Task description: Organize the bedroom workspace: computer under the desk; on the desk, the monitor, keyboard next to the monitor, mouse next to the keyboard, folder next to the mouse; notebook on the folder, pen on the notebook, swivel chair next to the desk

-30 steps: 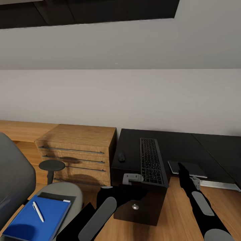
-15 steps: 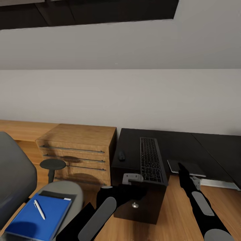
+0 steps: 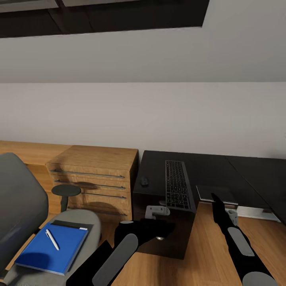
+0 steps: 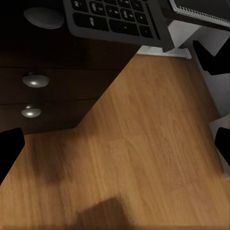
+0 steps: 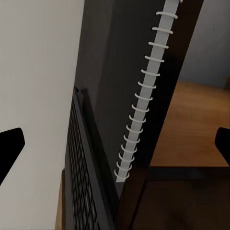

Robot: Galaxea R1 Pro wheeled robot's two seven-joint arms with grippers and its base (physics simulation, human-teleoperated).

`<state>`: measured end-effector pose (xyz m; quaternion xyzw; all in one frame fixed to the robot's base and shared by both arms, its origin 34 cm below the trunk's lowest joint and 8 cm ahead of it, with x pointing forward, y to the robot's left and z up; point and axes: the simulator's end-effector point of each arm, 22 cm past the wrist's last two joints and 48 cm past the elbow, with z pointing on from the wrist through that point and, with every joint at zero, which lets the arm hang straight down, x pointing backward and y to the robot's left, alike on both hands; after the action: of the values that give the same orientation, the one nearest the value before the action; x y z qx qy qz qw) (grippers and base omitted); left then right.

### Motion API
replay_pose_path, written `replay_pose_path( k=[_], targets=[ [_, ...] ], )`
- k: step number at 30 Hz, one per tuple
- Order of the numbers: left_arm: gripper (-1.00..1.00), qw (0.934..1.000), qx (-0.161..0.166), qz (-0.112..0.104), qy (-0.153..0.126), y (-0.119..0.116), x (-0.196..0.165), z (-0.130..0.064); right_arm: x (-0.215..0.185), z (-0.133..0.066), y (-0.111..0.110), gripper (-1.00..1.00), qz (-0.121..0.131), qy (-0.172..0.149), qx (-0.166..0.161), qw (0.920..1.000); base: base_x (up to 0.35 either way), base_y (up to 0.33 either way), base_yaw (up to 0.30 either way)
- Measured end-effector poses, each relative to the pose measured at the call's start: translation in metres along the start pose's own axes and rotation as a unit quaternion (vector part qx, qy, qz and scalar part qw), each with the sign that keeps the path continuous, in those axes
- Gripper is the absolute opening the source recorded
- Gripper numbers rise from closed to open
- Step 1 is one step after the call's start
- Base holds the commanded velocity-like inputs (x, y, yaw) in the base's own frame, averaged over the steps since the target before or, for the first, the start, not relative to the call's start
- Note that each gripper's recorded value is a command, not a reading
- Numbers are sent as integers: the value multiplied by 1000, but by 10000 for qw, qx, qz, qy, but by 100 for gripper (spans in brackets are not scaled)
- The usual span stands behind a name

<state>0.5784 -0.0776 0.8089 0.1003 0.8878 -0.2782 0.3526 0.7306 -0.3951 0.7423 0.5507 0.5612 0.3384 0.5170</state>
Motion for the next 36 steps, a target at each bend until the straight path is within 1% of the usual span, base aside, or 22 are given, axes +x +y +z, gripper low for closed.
replay_pose_path(
  k=[8,11,20,25,28,29,34,35,36],
  targets=[
    [100,10000,0,-1,2,0,0,0,0,0,0,100,2,0,1,10000,-5,0,0],
    [100,10000,0,-2,3,0,0,0,0,0,-3,100,3,-1,58,10000,-72,0,0],
    [100,10000,-53,-66,-17,6,-3,1,0,0,-8,100,4,-4,163,9999,-267,0,0],
    [100,9998,-117,-133,-39,14,-6,1,3,-1,-18,100,-1,30,274,9996,-234,0,0],
    [100,9996,-225,-140,37,24,0,4,7,-1,-22,100,-27,61,320,9995,-89,0,0],
    [100,9993,-317,-143,117,33,6,7,10,-2,-24,100,-53,79,344,9994,-47,0,0],
    [100,9980,-520,-173,312,53,22,14,16,-3,-29,100,-149,128,398,9990,-24,0,0],
    [100,9955,-748,-210,549,72,40,23,23,-5,-31,100,-308,187,441,9984,-6,0,0],
    [100,9943,-825,-231,628,78,46,25,25,-6,-31,100,-374,208,457,9980,-5,0,0]
  ],
)
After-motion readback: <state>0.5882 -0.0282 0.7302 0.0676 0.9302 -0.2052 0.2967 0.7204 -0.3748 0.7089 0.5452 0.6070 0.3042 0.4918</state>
